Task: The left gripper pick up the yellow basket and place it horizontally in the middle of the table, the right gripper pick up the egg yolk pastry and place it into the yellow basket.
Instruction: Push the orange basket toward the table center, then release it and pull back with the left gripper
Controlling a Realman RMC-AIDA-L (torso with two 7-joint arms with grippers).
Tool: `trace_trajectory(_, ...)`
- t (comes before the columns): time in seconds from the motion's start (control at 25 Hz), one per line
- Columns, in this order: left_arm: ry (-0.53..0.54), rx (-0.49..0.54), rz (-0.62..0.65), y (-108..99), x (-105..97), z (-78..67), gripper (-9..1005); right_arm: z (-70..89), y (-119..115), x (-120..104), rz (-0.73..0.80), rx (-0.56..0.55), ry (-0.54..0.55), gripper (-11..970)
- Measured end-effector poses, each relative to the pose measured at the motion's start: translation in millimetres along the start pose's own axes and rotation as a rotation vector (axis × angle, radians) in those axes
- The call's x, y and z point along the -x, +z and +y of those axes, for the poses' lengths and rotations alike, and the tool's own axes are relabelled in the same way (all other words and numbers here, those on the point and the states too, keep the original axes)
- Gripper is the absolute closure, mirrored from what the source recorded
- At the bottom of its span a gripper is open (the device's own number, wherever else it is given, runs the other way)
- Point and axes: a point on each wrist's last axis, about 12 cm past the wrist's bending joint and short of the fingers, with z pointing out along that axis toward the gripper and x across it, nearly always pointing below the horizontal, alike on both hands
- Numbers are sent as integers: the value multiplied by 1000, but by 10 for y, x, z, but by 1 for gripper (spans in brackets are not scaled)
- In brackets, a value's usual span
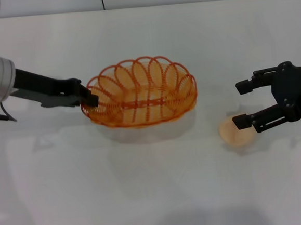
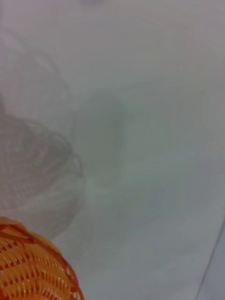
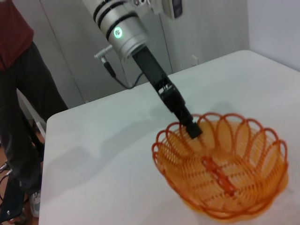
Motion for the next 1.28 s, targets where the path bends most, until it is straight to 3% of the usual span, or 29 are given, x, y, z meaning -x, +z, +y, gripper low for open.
trace_trajectory(0.68,-38,96,58,-19,70,35,895,19,23,35,-15,24,-11,88)
trace_trajectory(1.28,-18,100,61,217,144,-14,888,16,23,36,-15,24,-14,89)
